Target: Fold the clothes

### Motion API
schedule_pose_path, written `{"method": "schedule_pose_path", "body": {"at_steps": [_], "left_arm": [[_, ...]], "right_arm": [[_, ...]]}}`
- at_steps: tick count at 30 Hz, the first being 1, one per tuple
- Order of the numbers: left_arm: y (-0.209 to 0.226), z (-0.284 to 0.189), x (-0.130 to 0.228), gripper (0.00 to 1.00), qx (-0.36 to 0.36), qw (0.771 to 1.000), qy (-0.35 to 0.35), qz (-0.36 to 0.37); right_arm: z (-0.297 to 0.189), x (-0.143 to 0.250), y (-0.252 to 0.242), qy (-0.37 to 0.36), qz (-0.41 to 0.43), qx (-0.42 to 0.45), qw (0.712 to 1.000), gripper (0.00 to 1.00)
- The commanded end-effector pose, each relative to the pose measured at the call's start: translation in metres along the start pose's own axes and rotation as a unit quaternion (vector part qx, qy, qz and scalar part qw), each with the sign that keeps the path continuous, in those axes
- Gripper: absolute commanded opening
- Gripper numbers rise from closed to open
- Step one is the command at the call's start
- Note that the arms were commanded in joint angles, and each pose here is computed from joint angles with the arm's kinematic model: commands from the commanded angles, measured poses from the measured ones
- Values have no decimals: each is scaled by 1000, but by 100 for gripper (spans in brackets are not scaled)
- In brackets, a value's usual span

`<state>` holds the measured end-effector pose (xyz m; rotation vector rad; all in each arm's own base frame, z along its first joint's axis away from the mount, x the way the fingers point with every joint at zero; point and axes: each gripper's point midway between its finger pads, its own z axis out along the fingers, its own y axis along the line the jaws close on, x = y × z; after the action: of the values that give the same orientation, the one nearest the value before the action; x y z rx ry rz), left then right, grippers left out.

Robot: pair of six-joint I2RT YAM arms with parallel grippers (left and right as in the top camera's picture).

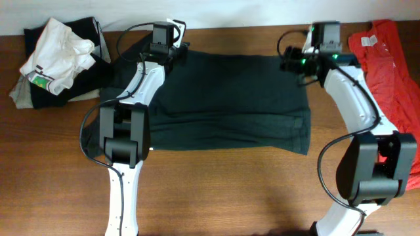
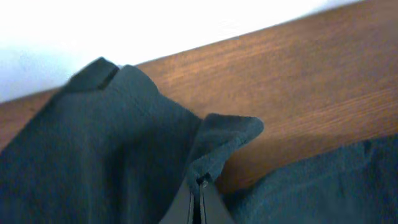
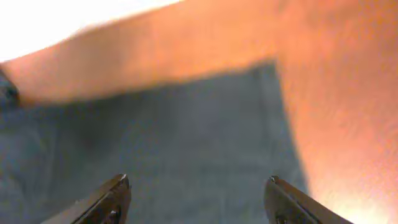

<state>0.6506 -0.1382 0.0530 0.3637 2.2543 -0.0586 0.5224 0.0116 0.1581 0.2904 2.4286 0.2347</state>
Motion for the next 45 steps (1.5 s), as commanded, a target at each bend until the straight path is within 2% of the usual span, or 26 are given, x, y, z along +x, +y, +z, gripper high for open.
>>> {"method": "schedule_pose_path", "body": {"at_steps": [1,3,5,12,17,20,30,35,38,40,42,45], "left_arm": [[0,-15,-22,1,-3,1000,-19,2],[-1,-15,-17,1,-2,1000,-8,2],[-2,-15,-3,1,1,1000,20,2],[-4,-15,7,1,3,999,40,2],[-4,-16,12,1,4,999,51,2],[-4,-16,13,1,5,999,53,2],[-5,-16,17,2,6,998,60,2],[-5,-17,20,2,6,998,66,2],[-5,-17,21,1,7,998,69,2],[-5,-17,23,1,7,997,72,2],[-5,-33,11,1,8,998,70,-4],[-1,-63,-20,1,5,999,44,-5]], "right_arm": [[-20,-53,-5,-70,-68,48,994,73],[-8,-59,-5,-75,-72,50,993,73],[25,-55,-12,-65,-73,57,994,73],[105,-38,-41,-27,-67,97,993,71],[131,-20,-60,-10,-71,126,989,71],[147,-7,-68,3,-65,130,989,64],[170,9,-79,14,-60,134,989,58],[177,13,-81,14,-53,135,989,35],[177,13,-82,14,-53,138,989,13],[173,12,-93,9,-32,171,985,5],[165,13,-105,13,-17,208,978,4],[152,8,-106,17,21,214,976,4]]}}
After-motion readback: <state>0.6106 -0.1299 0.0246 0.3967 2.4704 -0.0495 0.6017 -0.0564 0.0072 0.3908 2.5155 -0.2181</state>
